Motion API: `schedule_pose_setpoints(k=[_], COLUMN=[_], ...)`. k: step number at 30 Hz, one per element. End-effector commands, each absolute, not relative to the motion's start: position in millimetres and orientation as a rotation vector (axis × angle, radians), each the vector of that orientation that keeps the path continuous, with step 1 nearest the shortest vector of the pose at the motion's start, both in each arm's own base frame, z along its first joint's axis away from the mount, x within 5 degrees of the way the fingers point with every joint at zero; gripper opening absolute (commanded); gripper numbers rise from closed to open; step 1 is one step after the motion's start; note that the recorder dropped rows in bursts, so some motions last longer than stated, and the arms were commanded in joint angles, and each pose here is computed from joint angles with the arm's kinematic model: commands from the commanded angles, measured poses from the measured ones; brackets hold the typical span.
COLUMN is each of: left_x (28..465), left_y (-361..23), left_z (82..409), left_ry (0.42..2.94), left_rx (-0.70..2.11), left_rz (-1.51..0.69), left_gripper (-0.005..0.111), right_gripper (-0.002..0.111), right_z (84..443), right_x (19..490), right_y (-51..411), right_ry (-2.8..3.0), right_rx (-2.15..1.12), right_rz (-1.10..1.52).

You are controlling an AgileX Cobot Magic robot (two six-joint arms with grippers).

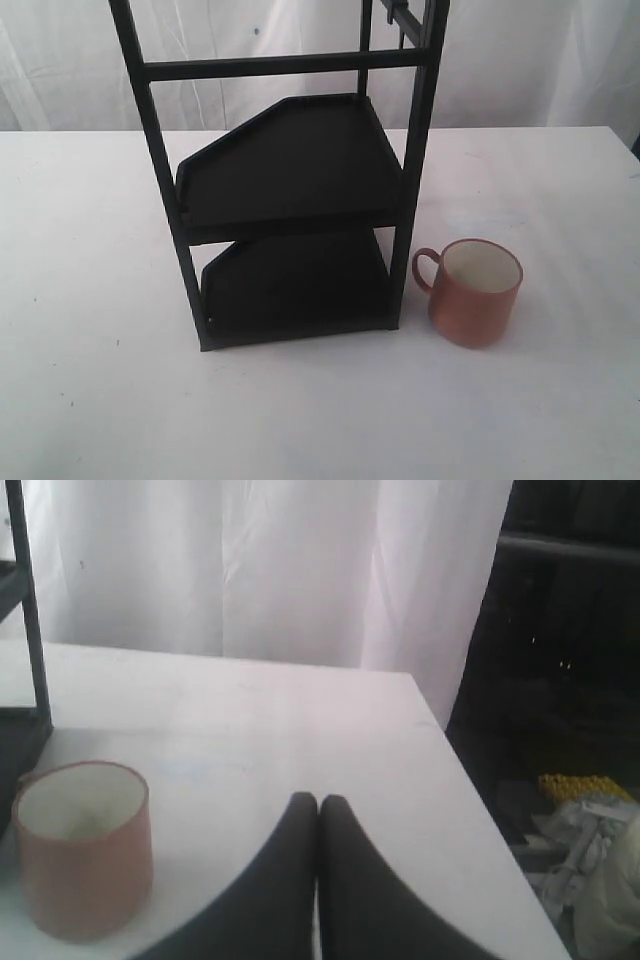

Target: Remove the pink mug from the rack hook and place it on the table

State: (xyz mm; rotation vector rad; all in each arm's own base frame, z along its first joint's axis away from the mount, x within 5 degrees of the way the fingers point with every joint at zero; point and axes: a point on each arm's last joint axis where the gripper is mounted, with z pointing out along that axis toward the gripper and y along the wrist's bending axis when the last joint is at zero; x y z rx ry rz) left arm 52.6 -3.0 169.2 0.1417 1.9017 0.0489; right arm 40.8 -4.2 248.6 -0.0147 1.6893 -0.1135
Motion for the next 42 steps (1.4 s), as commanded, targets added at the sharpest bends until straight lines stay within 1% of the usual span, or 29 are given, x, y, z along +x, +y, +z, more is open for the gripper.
schedule_pose_setpoints(k=[1, 4, 6, 8, 11, 14, 17, 42], left_x=[52.5, 52.5, 52.5, 52.5, 52.5, 52.5, 52.5, 52.5], left_y=[-3.3, -3.3, -3.3, -3.3, -3.3, -3.3, -3.3, -3.3], left_z=[168.9, 168.9, 168.9, 168.9, 168.9, 168.9, 168.9, 168.9], left_ry=[1.898, 1.898, 1.898, 1.898, 1.898, 1.898, 1.898, 1.898], left_rx=[0.139, 0.139, 0.139, 0.139, 0.139, 0.139, 0.139, 0.139], left_rz=[0.041, 0.041, 0.041, 0.041, 0.041, 0.041, 0.041, 0.041], left_gripper=[0.0, 0.0, 0.0, 0.0, 0.0, 0.0, 0.0, 0.0], right_gripper=[0.0, 0.0, 0.0, 0.0, 0.0, 0.0, 0.0, 0.0], right_z=[241.4, 233.8, 234.0, 223.2, 204.5, 181.2, 182.4, 182.4], right_x=[49.0, 52.5, 51.8, 54.6, 56.4, 52.9, 53.1, 53.1], right_y=[-3.0, -1.2, -2.2, -3.2, -3.8, -5.8, -7.1, -7.1], right_ry=[1.503, 1.32, 1.25, 1.371, 1.578, 1.839, 1.829, 1.829], right_rx=[-0.035, -0.045, 0.012, 0.062, 0.076, 0.045, -0.038, -0.037], right_rz=[-0.12, -0.111, -0.056, -0.016, -0.034, -0.108, -0.194, -0.193])
